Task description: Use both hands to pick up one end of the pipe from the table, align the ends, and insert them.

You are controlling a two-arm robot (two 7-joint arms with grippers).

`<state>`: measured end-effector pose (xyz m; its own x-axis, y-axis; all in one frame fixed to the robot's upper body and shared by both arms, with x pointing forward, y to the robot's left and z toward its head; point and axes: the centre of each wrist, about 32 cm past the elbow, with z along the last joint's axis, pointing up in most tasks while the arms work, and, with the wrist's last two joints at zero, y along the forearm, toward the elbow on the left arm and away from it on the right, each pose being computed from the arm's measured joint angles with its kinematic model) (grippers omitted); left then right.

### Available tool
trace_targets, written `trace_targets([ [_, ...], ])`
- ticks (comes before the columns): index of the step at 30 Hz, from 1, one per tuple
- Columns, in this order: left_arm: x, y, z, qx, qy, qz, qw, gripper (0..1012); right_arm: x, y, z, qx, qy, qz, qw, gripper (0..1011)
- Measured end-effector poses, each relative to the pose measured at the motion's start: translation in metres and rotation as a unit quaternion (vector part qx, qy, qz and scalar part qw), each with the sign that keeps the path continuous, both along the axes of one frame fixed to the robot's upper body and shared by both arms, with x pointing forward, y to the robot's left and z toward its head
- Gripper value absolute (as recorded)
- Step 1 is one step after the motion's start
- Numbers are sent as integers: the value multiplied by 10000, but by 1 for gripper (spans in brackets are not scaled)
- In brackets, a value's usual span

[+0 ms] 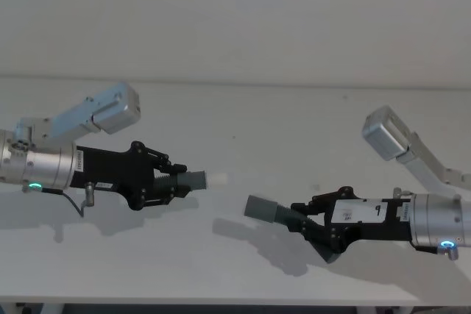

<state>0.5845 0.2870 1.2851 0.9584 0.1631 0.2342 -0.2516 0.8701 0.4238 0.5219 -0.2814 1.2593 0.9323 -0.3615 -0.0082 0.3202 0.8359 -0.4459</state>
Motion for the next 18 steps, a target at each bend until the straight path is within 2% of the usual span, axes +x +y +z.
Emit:
trace_targets([
  [18,4,-9,-22,10,78,-62,9999,353,71,70,8,34,5,-5,10000,265],
])
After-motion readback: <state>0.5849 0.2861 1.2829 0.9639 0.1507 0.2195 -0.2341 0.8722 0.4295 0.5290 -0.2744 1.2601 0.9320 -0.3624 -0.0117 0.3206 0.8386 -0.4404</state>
